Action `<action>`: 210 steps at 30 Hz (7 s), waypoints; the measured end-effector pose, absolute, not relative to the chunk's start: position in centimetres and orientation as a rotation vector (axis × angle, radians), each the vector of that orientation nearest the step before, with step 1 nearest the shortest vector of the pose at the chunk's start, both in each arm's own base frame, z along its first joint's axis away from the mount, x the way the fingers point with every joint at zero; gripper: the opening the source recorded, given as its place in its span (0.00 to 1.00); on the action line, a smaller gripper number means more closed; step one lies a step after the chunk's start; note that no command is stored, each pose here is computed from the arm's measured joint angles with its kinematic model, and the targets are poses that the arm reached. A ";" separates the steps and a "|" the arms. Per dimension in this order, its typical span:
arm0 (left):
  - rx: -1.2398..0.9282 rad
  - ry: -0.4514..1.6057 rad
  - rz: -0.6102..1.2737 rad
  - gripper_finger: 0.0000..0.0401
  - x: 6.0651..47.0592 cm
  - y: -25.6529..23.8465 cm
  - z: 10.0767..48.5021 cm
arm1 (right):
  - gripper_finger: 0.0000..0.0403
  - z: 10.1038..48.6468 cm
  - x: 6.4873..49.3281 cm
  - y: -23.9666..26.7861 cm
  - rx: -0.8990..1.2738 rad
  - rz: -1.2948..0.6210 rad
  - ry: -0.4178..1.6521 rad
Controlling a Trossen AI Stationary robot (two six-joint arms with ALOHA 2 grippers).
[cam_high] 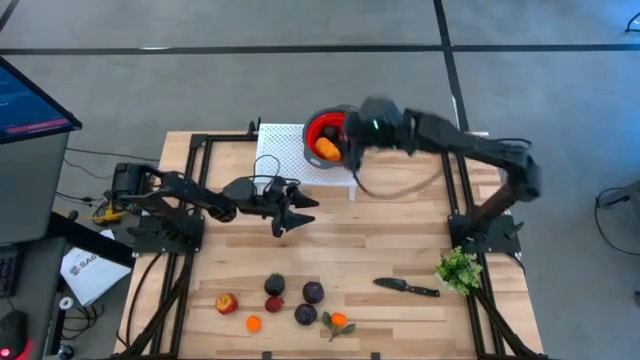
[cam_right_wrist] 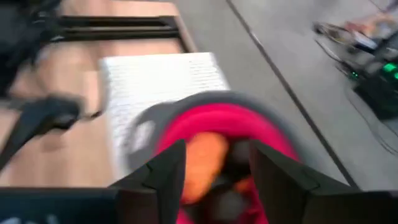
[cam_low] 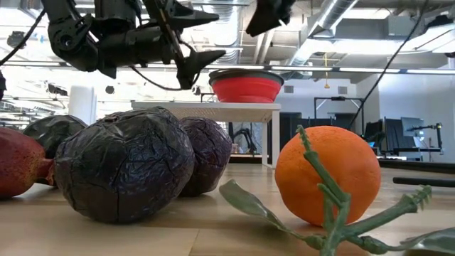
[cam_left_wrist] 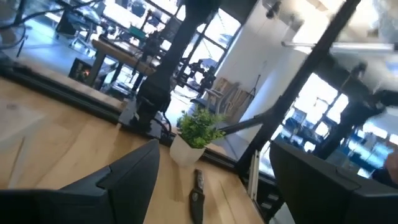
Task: Pick & Place Fruit
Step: Put the apple into the red strainer on the shelf, then put the mangosteen into the red strainer on the shelf
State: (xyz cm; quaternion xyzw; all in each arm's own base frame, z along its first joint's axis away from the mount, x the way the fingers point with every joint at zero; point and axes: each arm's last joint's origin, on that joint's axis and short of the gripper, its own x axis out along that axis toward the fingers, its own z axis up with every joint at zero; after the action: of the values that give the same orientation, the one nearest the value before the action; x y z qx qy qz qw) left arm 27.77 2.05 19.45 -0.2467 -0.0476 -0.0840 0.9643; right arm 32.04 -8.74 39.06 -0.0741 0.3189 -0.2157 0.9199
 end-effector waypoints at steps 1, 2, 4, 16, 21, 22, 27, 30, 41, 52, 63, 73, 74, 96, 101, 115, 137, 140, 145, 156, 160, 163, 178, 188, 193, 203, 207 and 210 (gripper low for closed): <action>-0.475 -0.087 -0.173 0.74 27.6 1.8 19.7 | 0.39 38.2 31.7 -7.6 -0.149 -0.421 0.633; -0.449 -0.080 -0.179 0.74 27.5 1.5 20.0 | 0.37 37.2 31.2 -6.4 -0.142 -0.397 0.607; -0.382 -0.047 -0.167 0.74 26.9 0.9 20.7 | 0.33 35.5 30.2 -4.0 -0.119 -0.345 0.535; -0.235 0.483 0.027 0.74 20.0 -5.6 23.7 | 0.24 27.2 27.3 4.0 -0.036 -0.098 0.282; -0.413 0.773 0.033 0.74 17.5 -8.6 23.6 | 0.24 26.6 27.8 3.3 -0.036 -0.127 0.265; -0.446 0.845 0.034 0.74 16.9 -9.2 23.2 | 0.24 26.6 28.0 3.0 -0.034 -0.137 0.259; -0.676 1.165 0.067 0.74 14.6 -12.0 21.5 | 0.24 26.0 28.7 1.8 -0.030 -0.181 0.267; -0.792 1.282 0.109 0.74 13.9 -13.5 20.8 | 0.24 25.3 29.1 1.3 -0.030 -0.200 0.280; -0.930 1.343 0.336 0.74 13.9 -15.8 18.4 | 0.24 23.6 30.9 1.4 -0.028 -0.195 0.263; -0.922 1.407 0.427 0.74 14.5 -16.7 16.3 | 0.24 23.7 30.8 1.7 -0.029 -0.186 0.261; -0.892 1.408 0.437 0.62 15.4 -16.1 15.7 | 0.24 23.4 30.7 1.7 -0.035 -0.186 0.297; -0.700 1.092 0.191 0.59 23.6 -8.0 20.4 | 0.24 23.9 26.5 2.9 -0.028 -0.150 0.572; -0.657 1.020 0.159 0.60 24.8 -6.7 21.6 | 0.24 24.0 26.0 3.1 -0.011 -0.152 0.595; -0.279 0.522 0.491 0.60 35.4 17.0 33.5 | 0.24 24.5 23.5 5.6 0.048 -0.380 0.587; -0.303 0.542 0.525 0.62 35.4 18.5 32.4 | 0.24 24.5 23.6 5.2 0.053 -0.397 0.586; -0.306 0.542 0.513 0.66 36.0 18.6 31.6 | 0.24 24.7 24.0 4.3 0.074 -0.427 0.557; -0.311 0.487 0.470 0.68 36.3 18.6 30.8 | 0.24 24.9 24.2 4.4 0.082 -0.422 0.532; -0.298 0.490 0.466 0.73 36.3 18.6 30.8 | 0.24 25.0 24.2 4.4 0.088 -0.421 0.521; -0.299 0.489 0.467 0.82 36.3 18.6 30.9 | 0.24 25.0 24.2 4.4 0.090 -0.421 0.520; -0.179 0.419 0.316 0.84 33.3 14.3 36.2 | 0.24 25.4 24.6 4.0 0.128 -0.408 0.481; -0.063 0.400 0.185 0.82 30.7 9.3 37.2 | 0.24 25.1 25.5 3.6 0.176 -0.430 0.437; 0.012 0.424 0.065 0.80 28.2 5.2 35.9 | 0.24 24.6 26.6 3.6 0.163 -0.431 0.420; -0.028 0.597 -0.182 0.75 18.5 -9.0 21.3 | 0.24 22.5 30.9 4.5 0.030 -0.381 0.397; -0.099 0.548 -0.153 0.75 20.8 -11.6 16.4 | 0.24 22.8 31.2 4.7 0.033 -0.372 0.388; -0.125 0.621 -0.204 0.76 21.7 -12.3 14.1 | 0.24 22.8 31.2 5.0 0.037 -0.346 0.395; -0.174 0.693 -0.164 0.77 22.2 -12.6 11.8 | 0.24 22.7 31.0 5.8 0.031 -0.318 0.399; -0.178 0.669 -0.137 0.73 22.7 -12.5 11.4 | 0.24 22.6 30.9 5.8 0.021 -0.318 0.419; -0.189 0.658 -0.114 0.66 23.1 -11.9 11.3 | 0.24 22.4 30.4 5.8 -0.001 -0.316 0.471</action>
State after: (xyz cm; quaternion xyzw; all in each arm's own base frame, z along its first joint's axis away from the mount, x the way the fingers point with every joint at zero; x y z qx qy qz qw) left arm 23.11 -11.95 11.30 -0.0928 0.3223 -0.0558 0.9404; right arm 30.38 5.85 22.44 -0.0007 0.2324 -0.1559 0.9601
